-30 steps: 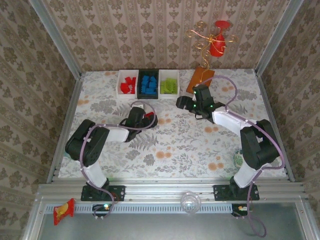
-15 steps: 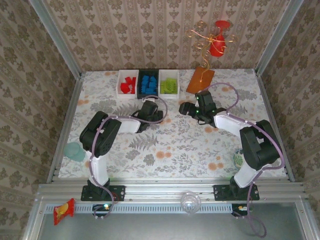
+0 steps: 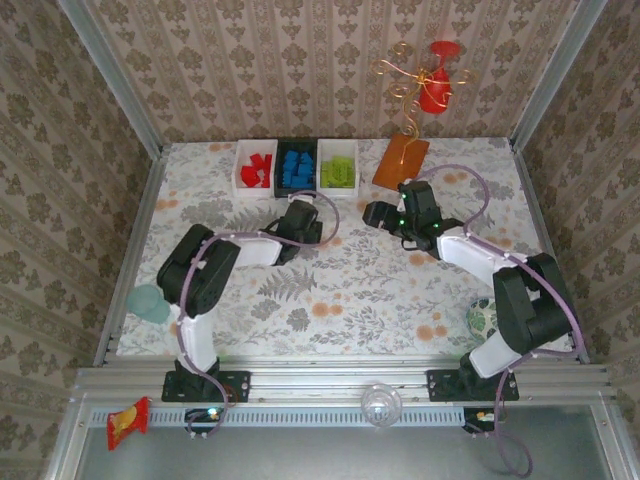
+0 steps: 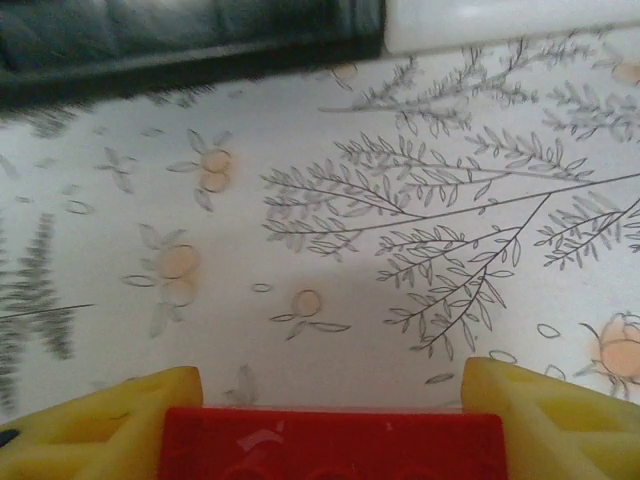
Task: Sort the legos into containers by color
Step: Pick up the lego from the center of the table, then place the lego in the container.
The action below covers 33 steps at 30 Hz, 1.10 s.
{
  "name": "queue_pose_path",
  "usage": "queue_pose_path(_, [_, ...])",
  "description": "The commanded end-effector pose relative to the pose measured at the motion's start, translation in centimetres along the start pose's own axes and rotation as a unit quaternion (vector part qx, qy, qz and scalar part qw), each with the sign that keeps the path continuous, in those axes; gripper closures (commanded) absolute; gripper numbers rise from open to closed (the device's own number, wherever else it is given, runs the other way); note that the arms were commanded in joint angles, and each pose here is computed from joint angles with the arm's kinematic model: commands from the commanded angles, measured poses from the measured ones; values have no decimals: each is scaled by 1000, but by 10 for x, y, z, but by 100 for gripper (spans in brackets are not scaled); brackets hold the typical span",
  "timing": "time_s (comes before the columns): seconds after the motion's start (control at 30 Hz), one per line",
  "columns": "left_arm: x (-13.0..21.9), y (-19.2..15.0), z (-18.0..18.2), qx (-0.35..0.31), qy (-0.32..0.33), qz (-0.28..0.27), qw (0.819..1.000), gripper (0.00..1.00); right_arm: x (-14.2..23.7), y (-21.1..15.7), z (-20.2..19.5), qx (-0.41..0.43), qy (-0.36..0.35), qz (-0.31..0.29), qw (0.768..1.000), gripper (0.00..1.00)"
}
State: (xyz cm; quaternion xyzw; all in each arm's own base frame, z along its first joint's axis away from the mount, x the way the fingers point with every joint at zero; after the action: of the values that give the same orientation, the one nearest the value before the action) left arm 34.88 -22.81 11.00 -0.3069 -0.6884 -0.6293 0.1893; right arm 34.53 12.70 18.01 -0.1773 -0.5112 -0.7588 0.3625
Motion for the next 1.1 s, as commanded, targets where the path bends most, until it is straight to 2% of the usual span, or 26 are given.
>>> queue_pose_path(0.0, [30, 57, 20, 18, 2, -81, 997, 48, 14, 5, 5, 3, 14, -20, 1000, 15])
queue_pose_path(0.1, [33, 89, 44, 41, 23, -108, 993, 48, 19, 1, 16, 24, 43, -33, 998, 15])
queue_pose_path(0.23, [24, 124, 80, 76, 47, -132, 987, 48, 28, -13, 43, 94, 80, -44, 991, 14])
queue_pose_path(0.43, [-11, 162, 112, 91, 65, -125, 986, 47, 46, -26, 67, 161, 96, -68, 980, 11])
queue_pose_path(0.63, [-54, 183, 130, 96, 83, -122, 984, 46, 50, -34, 66, 158, 103, -74, 979, 9])
queue_pose_path(0.8, [-81, 195, 132, 93, 72, -105, 987, 42, 53, -40, 62, 160, 91, -72, 980, 9])
queue_pose_path(0.93, [-84, 207, 127, 83, 56, -100, 990, 35, 56, -41, 59, 160, 79, -73, 981, 8])
queue_pose_path(1.07, [-67, 219, 125, 77, 57, -116, 989, 25, 58, -41, 59, 159, 77, -73, 982, 8])
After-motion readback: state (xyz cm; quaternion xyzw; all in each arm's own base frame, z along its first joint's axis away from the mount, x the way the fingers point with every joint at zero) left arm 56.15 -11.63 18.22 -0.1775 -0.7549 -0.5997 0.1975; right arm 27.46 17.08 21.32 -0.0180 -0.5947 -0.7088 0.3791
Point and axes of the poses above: each hand's point on the last joint's axis, 136 mm out from that joint toward the fingers, its own x axis back along the fingers, its own z axis along the line the jaws close on, y = z × x, the point moved 9 cm from there along x, back along the fingers, and after that the axes turned 10 degrees about x, right-handed, at the moved point
